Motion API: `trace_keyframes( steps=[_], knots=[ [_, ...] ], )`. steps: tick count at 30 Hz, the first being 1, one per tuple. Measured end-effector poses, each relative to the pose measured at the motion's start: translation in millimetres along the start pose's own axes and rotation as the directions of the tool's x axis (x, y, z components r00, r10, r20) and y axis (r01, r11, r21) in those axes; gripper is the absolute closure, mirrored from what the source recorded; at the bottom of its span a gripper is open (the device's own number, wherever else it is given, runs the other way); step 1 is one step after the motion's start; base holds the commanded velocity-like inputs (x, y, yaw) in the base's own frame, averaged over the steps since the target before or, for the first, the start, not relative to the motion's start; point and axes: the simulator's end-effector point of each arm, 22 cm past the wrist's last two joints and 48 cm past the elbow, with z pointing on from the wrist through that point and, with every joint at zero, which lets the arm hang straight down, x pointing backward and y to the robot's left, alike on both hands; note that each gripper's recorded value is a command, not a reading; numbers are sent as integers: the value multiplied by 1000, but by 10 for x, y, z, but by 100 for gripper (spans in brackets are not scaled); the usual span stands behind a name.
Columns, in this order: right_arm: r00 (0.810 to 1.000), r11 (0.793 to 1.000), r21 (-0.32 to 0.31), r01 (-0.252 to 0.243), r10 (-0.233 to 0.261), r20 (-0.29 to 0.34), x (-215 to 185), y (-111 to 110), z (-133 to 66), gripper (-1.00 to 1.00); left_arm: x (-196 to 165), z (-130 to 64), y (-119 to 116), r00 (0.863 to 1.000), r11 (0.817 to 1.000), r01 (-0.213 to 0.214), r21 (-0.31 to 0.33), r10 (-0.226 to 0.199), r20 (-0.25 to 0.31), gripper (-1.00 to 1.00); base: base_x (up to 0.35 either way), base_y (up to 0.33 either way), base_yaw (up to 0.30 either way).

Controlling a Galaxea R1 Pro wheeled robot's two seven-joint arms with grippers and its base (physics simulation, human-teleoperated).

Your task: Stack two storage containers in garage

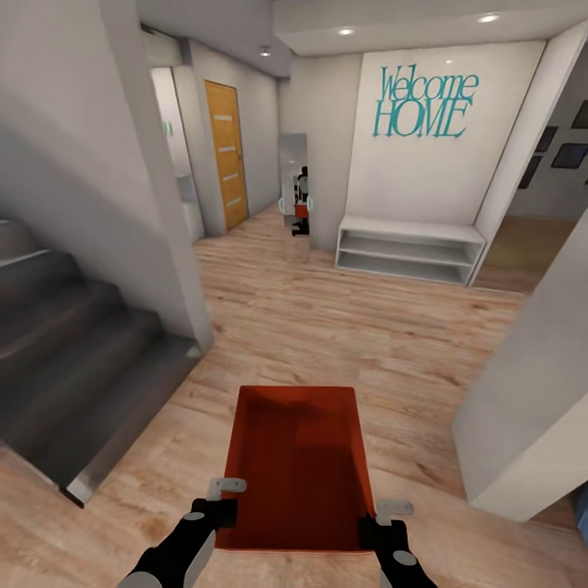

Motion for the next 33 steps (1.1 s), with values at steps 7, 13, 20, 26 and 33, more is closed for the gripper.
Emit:
trace_keyframes(
  steps=[7,13,20,26,33],
  knots=[
    [1000,1000,0,-1,1,-1,8,-2,0,100,6,0,-2,1000,1000,0,0,0,-1,100,336,0,0],
    [1000,1000,-1,-1,1,-3,17,-2,-1,100,14,0,-2,1000,1000,-1,-1,1,-3,100,336,0,0],
    [1000,1000,-1,-1,1,-3,18,-2,-1,100,15,1,-3,1000,1000,-1,-1,1,-3,100,336,0,0],
    [1000,1000,-1,-2,2,-3,21,-3,0,100,15,0,-3,1000,1000,-1,-1,1,-3,100,336,0,0],
    [1000,1000,-1,-3,3,-3,22,-4,0,100,14,0,-4,1000,1000,-1,-1,1,-3,100,336,0,-117]
  ],
)
